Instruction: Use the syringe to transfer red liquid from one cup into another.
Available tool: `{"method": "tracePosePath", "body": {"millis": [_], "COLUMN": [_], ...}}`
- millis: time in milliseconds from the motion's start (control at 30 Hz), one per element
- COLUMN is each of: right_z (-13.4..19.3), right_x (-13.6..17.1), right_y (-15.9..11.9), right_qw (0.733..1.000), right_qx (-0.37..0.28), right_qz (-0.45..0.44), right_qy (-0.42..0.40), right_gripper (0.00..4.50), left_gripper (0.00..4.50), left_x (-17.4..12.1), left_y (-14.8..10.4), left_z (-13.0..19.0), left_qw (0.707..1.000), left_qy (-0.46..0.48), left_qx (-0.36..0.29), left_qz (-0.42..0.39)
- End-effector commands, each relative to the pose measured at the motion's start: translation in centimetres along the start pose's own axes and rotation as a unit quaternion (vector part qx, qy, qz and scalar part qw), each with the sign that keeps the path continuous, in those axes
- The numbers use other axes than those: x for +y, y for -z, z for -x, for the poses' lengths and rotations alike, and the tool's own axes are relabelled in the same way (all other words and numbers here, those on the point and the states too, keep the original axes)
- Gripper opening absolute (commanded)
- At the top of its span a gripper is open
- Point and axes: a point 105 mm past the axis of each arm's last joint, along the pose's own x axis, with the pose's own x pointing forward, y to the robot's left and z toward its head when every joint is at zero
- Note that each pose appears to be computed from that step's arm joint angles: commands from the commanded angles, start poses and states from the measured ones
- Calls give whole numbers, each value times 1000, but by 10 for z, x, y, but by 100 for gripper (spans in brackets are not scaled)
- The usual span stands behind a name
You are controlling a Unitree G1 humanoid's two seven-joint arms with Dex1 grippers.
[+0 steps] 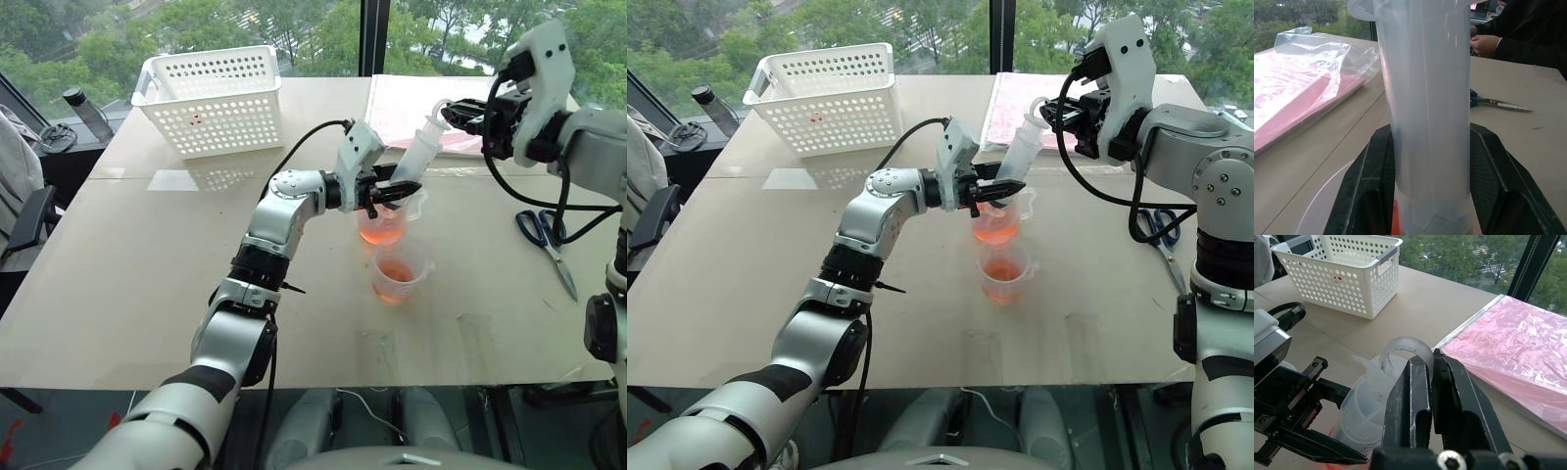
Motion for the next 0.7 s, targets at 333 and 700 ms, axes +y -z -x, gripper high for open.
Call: {"method": "tracePosePath", "body": {"millis": [333, 700], "right_z": [29, 49], "right_x": [-22, 4], "right_y": [-42, -29], "right_qw": [993, 990], "right_qx": [-97, -125], "right_qz": [37, 66], "right_qy": [58, -14], "right_gripper": [57, 448], "left_gripper": [143, 143], "left_x": [-19, -4], "left_y": [-3, -36], "left_z": [-8, 3], "left_qw": [999, 997], "left_qy": [46, 6], "left_qx": [-17, -80], "left_qz": [7, -1]}}
